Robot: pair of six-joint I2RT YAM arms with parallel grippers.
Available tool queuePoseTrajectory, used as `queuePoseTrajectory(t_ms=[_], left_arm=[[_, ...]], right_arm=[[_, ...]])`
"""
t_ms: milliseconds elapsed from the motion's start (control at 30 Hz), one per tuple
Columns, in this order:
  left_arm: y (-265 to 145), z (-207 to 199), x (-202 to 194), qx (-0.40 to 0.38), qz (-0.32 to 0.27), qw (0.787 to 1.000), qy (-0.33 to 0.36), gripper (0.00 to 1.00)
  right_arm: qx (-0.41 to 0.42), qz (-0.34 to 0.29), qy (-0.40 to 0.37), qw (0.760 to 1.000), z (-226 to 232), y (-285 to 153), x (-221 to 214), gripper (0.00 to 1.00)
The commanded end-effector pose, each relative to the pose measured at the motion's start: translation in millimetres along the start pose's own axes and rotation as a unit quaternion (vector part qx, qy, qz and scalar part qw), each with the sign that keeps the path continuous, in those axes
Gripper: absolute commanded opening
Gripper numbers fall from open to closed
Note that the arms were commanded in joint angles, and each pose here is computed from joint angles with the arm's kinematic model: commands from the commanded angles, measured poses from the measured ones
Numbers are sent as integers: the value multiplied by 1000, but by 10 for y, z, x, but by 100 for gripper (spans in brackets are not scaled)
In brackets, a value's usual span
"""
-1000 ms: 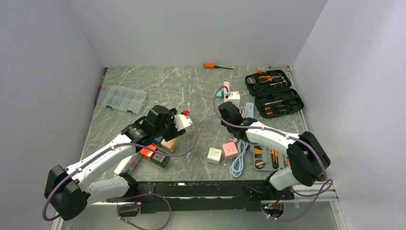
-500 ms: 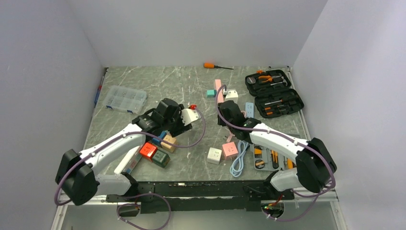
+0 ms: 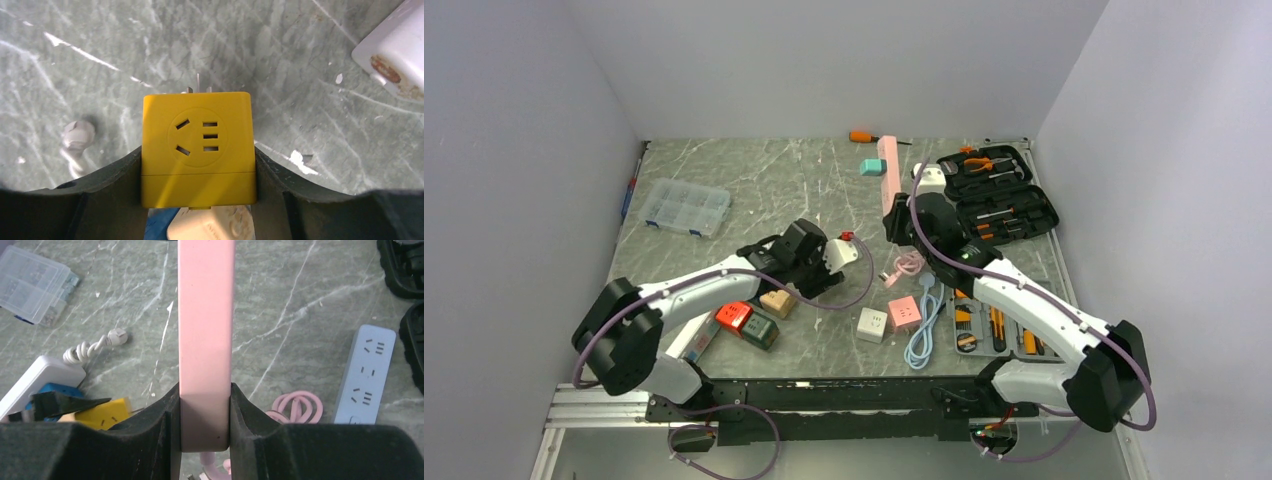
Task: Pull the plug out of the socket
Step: Place the plug at the center of the board.
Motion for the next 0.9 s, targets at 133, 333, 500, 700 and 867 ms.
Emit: queuePoseTrajectory(t_ms=[133,333,500,700,867], left_arm=[[317,-205,170,-39,-22,999,-11,12],[352,-433,197,-75,-23,997,-8,60],[155,-368,331,-72,-26,997,7,99],[-378,-195,477,-47,-36,998,13,99],[-794,223,528,38,-56,998,-10,99]], right_arm=[[32,-1,34,999,5,-88,-102,0],[42,9,29,999,2,-83,-180,0],[51,21,16,998,30,-63,-222,0],[57,35,4,998,36,-34,-291,0],[88,50,-10,995,156,-53,-327,0]])
Point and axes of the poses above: each gripper's point midway between its finger pads, its own y axis out along the fingers, its own z axis along the line the jaws close on, x = y × z, the point moved 2 cm from there along -y, back along the fingers, and after that the axes turned 12 degrees about y, right-handed, at the moved point
